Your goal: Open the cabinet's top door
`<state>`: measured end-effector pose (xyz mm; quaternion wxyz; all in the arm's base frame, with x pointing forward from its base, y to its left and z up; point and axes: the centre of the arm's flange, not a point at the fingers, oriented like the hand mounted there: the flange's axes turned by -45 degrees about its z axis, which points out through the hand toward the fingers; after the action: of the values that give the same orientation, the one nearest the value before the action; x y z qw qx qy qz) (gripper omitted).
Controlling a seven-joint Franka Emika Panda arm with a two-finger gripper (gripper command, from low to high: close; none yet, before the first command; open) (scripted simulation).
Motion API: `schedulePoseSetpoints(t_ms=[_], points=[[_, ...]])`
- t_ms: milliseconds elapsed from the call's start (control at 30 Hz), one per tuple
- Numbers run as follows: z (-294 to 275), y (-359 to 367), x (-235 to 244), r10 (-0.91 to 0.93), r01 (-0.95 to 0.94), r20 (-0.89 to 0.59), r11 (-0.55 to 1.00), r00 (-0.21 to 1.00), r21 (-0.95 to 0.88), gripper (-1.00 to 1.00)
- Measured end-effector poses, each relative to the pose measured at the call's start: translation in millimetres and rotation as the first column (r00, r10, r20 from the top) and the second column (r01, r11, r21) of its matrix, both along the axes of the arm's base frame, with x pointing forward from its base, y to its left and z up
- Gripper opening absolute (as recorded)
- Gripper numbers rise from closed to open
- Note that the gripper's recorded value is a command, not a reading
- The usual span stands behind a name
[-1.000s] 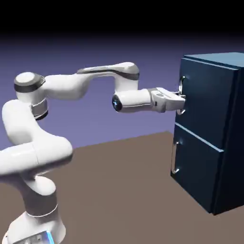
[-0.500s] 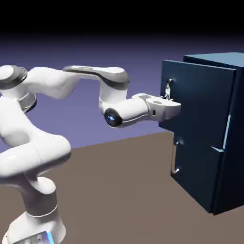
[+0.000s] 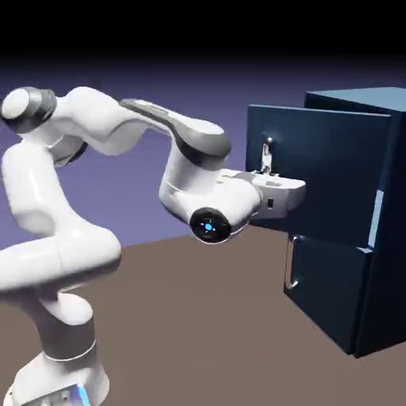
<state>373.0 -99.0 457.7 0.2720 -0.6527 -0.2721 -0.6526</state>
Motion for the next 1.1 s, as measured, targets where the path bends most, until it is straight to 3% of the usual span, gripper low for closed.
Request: schedulePoseSetpoints(t_ms=[500, 1100], points=[[0, -107, -2, 0.386, -0.386, 0.0, 0.922, 0.922, 0.0, -1.0], [0, -186, 25, 0.65, -0.65, 0.0, 0.76, 0.76, 0.0, -1.0]])
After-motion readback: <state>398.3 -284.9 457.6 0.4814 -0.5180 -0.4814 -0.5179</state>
